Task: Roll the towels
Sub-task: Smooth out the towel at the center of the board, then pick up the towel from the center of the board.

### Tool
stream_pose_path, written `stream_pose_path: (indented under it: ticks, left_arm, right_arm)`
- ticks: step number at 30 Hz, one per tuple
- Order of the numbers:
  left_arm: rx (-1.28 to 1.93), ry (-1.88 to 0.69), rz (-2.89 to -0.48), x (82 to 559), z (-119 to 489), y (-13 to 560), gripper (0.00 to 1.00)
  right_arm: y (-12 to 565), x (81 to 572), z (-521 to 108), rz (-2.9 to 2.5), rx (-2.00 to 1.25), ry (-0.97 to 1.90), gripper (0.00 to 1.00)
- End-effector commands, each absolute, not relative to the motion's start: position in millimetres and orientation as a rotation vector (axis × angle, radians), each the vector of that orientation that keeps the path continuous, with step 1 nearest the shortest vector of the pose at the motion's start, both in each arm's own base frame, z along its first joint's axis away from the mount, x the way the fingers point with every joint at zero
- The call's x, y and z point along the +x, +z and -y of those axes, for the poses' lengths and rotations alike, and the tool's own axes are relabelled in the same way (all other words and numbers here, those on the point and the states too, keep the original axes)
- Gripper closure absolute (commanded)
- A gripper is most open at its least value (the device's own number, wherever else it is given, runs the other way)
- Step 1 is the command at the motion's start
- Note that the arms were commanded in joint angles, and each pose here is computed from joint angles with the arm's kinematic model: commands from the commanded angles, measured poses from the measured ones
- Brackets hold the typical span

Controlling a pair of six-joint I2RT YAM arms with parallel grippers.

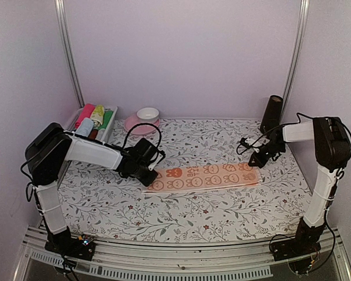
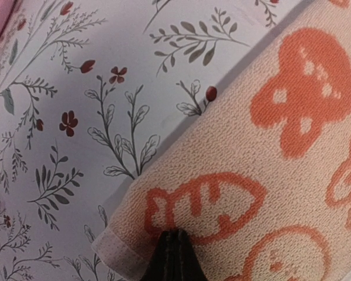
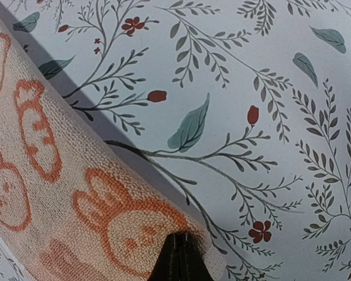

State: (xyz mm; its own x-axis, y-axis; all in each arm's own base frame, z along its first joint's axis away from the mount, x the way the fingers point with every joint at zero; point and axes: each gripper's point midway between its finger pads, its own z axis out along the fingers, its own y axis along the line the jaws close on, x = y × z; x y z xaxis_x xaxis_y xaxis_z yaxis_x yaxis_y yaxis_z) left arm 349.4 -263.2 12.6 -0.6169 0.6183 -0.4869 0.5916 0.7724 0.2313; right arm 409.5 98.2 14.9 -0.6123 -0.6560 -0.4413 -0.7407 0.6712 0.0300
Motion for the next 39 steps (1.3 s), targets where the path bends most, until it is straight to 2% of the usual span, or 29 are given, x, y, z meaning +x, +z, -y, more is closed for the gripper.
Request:
stream_pose_path:
  ticks: [1,4,6,8,10,14,16,21,30,35,39]
  left_arm:
    - [0.894,0.084,-2.459,348,250,4,1.0]
    - [0.872,0.078,-2.445,353,248,15,0.97]
    - [0.871,0.057,-2.437,353,250,21,0.93]
    - [0.87,0.04,-2.433,352,251,25,0.83]
    - [0.864,0.031,-2.432,351,251,27,0.76]
    - [0.841,0.033,-2.421,350,247,32,0.54]
    - [0.832,0.036,-2.412,349,246,36,0.5]
    - [0.801,0.059,-2.394,343,240,52,0.45]
    - [0.803,0.123,-2.319,315,245,89,0.44]
    - [0.803,0.177,-2.297,303,241,100,0.44]
    - [0.782,0.192,-2.283,299,235,108,0.44]
  right_arm:
    - [13,407,-98,-2.498,-1.109,0.231,0.94]
    - [44,406,-104,-2.45,-1.118,0.252,0.83]
    - [68,408,-103,-2.419,-1.097,0.233,0.67]
    - [83,407,-97,-2.425,-1.036,0.235,0.55]
    - [89,405,-87,-2.466,-0.932,0.287,0.48]
    - [73,389,-76,-2.567,-0.794,0.443,0.47]
    - [57,378,-74,-2.619,-0.773,0.479,0.47]
    - [39,360,-77,-2.677,-0.74,0.547,0.44]
    - [12,352,-83,-2.744,-0.697,0.637,0.42]
    - [0,350,-86,-2.774,-0.673,0.684,0.44]
    - [-4,347,-89,-2.788,-0.666,0.714,0.53]
